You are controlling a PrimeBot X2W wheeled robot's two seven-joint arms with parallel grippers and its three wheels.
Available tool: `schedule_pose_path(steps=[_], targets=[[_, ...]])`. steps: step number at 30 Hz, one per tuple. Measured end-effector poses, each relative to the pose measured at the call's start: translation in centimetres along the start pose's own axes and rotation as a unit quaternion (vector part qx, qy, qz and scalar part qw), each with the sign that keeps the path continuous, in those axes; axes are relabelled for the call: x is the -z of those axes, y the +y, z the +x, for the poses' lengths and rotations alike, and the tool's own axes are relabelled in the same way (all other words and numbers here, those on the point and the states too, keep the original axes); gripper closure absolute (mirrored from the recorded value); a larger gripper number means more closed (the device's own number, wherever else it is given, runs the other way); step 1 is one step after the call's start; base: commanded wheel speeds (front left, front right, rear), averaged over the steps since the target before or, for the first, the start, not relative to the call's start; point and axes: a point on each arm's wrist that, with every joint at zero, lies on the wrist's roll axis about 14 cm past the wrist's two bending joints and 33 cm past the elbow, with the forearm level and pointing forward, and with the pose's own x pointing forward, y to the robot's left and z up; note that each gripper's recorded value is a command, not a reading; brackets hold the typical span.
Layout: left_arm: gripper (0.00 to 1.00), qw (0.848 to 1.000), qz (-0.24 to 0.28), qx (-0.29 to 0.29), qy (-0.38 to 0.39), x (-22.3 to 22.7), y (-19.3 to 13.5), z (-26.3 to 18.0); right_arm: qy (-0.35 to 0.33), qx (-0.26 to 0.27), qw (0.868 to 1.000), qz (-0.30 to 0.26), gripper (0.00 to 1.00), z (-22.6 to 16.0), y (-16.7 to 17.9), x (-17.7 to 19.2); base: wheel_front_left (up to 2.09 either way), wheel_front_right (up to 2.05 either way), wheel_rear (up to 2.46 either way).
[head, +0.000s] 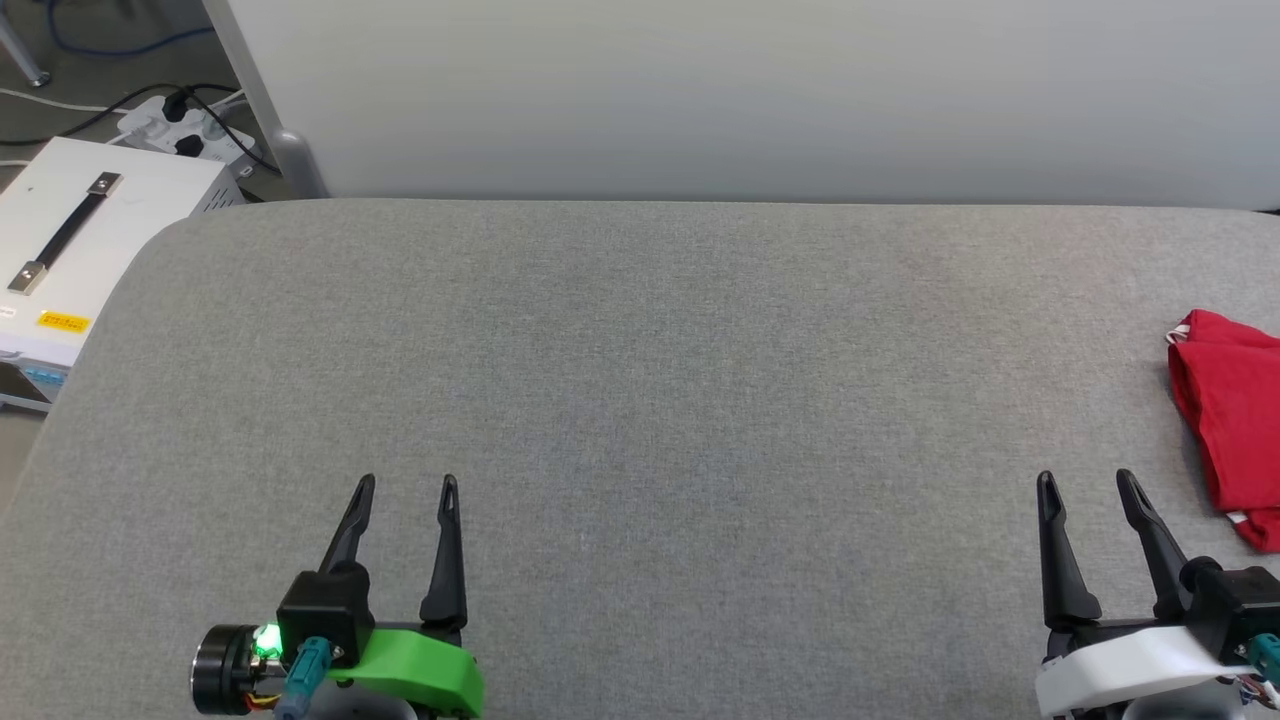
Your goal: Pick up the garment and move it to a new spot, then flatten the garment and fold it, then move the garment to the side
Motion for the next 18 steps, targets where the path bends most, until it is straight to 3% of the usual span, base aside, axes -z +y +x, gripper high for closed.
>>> schedule_pose_path(steps=[1, 2, 18], targets=[[0.00, 1.000, 0.000, 0.000, 0.000, 0.02, 0.02, -0.01, 0.000, 0.000, 1.000, 0.000, 0.00, 0.00, 0.02, 0.01, 0.00, 0.00, 0.00], [1.00, 1.000, 0.000, 0.000, 0.001, 0.04, 0.02, -0.01, 0.000, -0.001, 1.000, 0.000, 1.00, 0.01, 0.04, 0.00, 0.00, 0.00, 0.00], [1.00, 1.000, 0.001, -0.001, 0.008, 0.07, 0.05, 0.06, 0.009, -0.002, 1.000, -0.002, 1.00, -0.06, 0.11, 0.16, 0.00, 0.00, 0.00]])
